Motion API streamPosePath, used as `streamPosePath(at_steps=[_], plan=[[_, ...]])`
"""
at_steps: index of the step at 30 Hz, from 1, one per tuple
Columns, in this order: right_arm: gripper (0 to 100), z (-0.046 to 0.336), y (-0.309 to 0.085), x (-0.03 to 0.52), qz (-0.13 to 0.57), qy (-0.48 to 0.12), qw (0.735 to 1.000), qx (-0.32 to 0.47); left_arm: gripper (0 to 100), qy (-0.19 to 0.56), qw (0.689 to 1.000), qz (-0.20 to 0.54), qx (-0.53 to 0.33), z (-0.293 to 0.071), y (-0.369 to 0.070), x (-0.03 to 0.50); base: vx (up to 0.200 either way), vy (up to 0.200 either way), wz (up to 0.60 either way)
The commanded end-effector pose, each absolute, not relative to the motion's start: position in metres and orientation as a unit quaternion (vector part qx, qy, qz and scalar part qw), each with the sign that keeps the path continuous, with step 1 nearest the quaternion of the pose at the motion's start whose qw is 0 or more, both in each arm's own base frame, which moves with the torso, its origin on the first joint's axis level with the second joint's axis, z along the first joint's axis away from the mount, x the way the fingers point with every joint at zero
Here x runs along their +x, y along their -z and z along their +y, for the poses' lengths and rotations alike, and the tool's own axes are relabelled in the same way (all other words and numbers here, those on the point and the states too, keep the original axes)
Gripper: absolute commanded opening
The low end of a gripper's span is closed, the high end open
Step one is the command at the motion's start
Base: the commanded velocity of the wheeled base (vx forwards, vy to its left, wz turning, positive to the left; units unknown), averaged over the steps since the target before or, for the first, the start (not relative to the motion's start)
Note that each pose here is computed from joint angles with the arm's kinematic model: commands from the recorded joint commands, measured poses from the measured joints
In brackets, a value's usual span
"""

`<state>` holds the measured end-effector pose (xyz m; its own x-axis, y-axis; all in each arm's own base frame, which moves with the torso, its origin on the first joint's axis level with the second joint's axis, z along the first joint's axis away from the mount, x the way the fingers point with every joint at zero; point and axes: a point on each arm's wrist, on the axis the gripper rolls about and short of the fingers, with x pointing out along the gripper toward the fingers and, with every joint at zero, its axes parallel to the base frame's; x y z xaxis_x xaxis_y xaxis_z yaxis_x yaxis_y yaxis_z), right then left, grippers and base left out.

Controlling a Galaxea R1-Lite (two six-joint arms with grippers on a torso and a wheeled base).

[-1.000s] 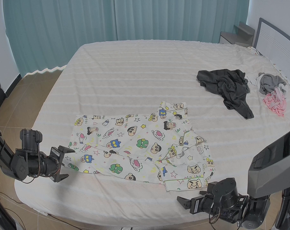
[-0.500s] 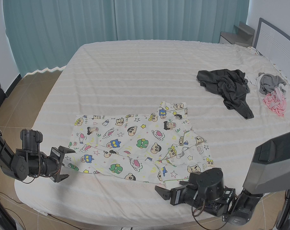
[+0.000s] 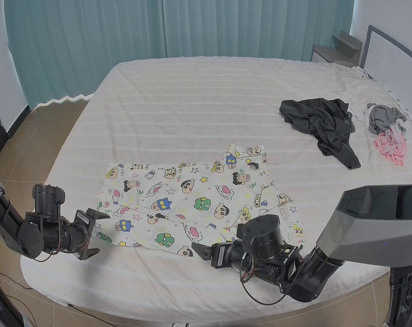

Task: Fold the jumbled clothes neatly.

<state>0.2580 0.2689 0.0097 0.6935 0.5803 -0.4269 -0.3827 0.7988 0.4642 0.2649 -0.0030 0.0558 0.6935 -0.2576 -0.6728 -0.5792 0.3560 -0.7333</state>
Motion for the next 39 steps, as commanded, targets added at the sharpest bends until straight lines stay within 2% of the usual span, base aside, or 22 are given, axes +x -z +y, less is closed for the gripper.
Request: streamPosePath(at_steps=[1,17,22,31,39], plan=[[100,0.274,0.004,0.263,0.299,-0.261,0.903,0.165,100,-0.110,0.732,0.378,-0.556,-0.004,-0.055,0.265,0.000,0.000,0.00],[100,0.289,0.022,0.278,0.290,-0.250,0.910,0.161,100,-0.110,0.732,0.378,-0.556,-0.004,-0.055,0.265,0.000,0.000,0.00],[100,0.293,0.016,0.297,0.247,-0.217,0.928,0.177,100,-0.110,0.732,0.377,-0.556,-0.004,-0.055,0.265,0.000,0.000,0.00],[100,0.293,0.013,0.312,0.218,-0.188,0.939,0.189,100,-0.116,0.733,0.374,-0.556,-0.004,-0.055,0.265,0.000,0.000,0.00],[100,0.294,0.003,0.313,0.182,-0.202,0.938,0.216,100,-0.115,0.734,0.373,-0.556,-0.004,-0.056,0.265,0.000,0.000,0.00]])
